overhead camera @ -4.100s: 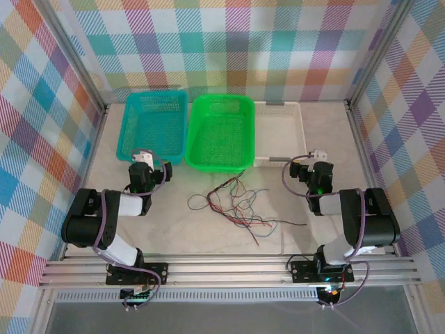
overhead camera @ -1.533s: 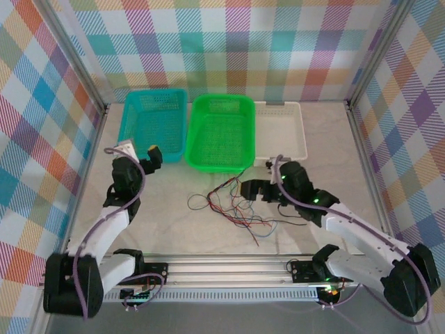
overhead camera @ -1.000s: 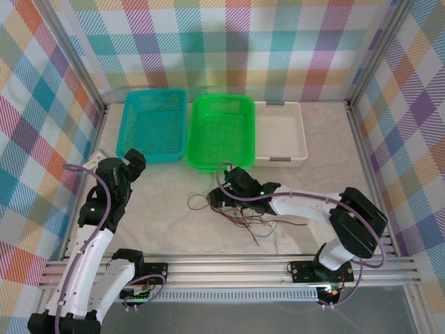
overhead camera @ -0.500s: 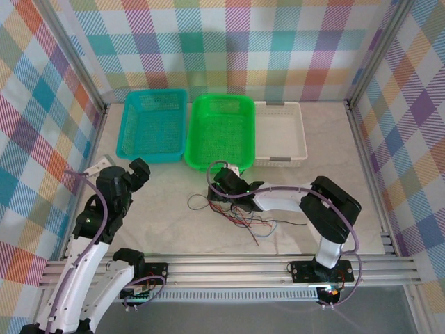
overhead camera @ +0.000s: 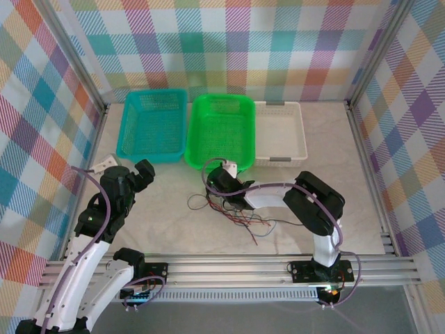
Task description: Untangle the cables
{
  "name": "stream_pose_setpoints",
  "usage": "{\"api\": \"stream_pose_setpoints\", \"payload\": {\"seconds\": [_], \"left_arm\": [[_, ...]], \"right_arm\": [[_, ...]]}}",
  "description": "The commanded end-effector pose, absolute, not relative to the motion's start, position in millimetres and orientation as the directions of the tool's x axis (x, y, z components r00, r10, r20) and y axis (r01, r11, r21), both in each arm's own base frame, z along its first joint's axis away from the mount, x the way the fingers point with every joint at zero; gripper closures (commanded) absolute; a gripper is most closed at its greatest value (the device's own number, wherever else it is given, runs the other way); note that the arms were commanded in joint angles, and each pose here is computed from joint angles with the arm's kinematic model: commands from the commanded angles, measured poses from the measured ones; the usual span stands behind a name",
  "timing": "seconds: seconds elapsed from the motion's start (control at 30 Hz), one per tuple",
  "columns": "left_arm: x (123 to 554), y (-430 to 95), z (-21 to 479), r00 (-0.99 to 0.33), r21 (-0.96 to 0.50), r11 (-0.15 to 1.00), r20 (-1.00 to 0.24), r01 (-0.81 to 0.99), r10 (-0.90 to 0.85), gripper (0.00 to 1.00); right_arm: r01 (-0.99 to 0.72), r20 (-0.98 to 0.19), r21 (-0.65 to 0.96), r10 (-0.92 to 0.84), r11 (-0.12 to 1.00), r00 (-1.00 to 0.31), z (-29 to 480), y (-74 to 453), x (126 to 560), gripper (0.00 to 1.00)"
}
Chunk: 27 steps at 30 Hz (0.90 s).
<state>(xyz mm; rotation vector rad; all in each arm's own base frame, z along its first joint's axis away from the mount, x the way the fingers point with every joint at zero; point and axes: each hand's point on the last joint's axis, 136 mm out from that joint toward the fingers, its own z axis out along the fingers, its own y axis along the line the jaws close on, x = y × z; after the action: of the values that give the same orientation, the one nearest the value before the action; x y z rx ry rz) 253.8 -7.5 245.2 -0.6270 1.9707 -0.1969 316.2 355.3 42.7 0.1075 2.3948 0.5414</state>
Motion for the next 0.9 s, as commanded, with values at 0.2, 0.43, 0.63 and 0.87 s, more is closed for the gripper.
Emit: {"api": "stream_pose_setpoints", "payload": {"seconds": [0.2, 0.43, 0.63, 0.87], "left_arm": [[254, -14, 240, -0.386, -0.375, 0.875, -0.791, -0.307, -0.474, 0.0], [254, -16, 240, -0.392, -0.37, 0.879, -0.792, -0.301, -0.468, 0.0], [254, -16, 239, -0.396, -0.365, 0.881, -0.793, -0.301, -0.463, 0.0], [254, -18, 239, -0.408, -0.356, 0.889, -0.794, -0.289, -0.45, 0.0]], "right_arm": [[0.011, -0.574, 0.43, 0.284, 0.903, -0.768, 28, 353, 316, 0.64], [0.001, -0.563, 0.456, 0.288, 0.89, -0.775, 29, 354, 310, 0.81], [-0.025, -0.563, 0.464, 0.274, 0.885, -0.78, 29, 359, 301, 0.93], [-0.05, -0.56, 0.499, 0.277, 0.865, -0.781, 36, 362, 291, 1.0]]}}
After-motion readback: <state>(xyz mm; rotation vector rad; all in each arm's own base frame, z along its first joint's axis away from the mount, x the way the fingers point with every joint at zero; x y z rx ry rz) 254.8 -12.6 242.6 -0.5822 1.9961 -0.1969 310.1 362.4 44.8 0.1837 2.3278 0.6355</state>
